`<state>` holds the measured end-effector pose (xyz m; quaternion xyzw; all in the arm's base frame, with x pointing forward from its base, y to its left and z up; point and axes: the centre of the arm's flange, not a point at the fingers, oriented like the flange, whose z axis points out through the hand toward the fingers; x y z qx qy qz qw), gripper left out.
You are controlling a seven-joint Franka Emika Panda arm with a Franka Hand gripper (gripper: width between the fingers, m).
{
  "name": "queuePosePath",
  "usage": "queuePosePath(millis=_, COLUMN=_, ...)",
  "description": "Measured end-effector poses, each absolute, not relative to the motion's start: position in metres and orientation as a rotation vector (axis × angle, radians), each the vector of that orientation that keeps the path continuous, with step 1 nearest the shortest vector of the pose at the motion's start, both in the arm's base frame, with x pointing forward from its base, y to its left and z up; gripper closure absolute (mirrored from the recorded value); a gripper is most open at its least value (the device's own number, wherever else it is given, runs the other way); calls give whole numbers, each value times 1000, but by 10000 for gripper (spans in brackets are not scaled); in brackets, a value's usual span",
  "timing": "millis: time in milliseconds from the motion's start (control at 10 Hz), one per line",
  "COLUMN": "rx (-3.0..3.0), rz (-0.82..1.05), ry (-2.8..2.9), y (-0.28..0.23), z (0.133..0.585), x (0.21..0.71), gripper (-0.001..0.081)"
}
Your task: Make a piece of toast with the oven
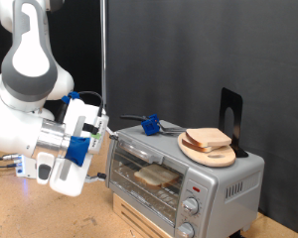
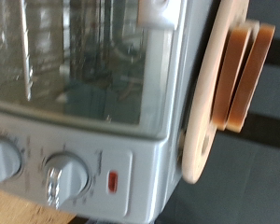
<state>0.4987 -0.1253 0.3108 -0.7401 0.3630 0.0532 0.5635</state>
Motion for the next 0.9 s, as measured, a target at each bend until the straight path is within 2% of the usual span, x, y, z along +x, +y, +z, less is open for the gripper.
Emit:
queuePosePath(millis=200, rx=-1740, rz=208, ry=781, y=-125, z=315, x=502, gripper=-2)
queuePosePath(millis=500, rx=-1711, rz=261, ry=710, y=-132, z=311, x=540, gripper=-2)
queuePosePath(millis=900, rx=-1753, rz=194, ry=779, y=-139, z=289, x=588, gripper=-2)
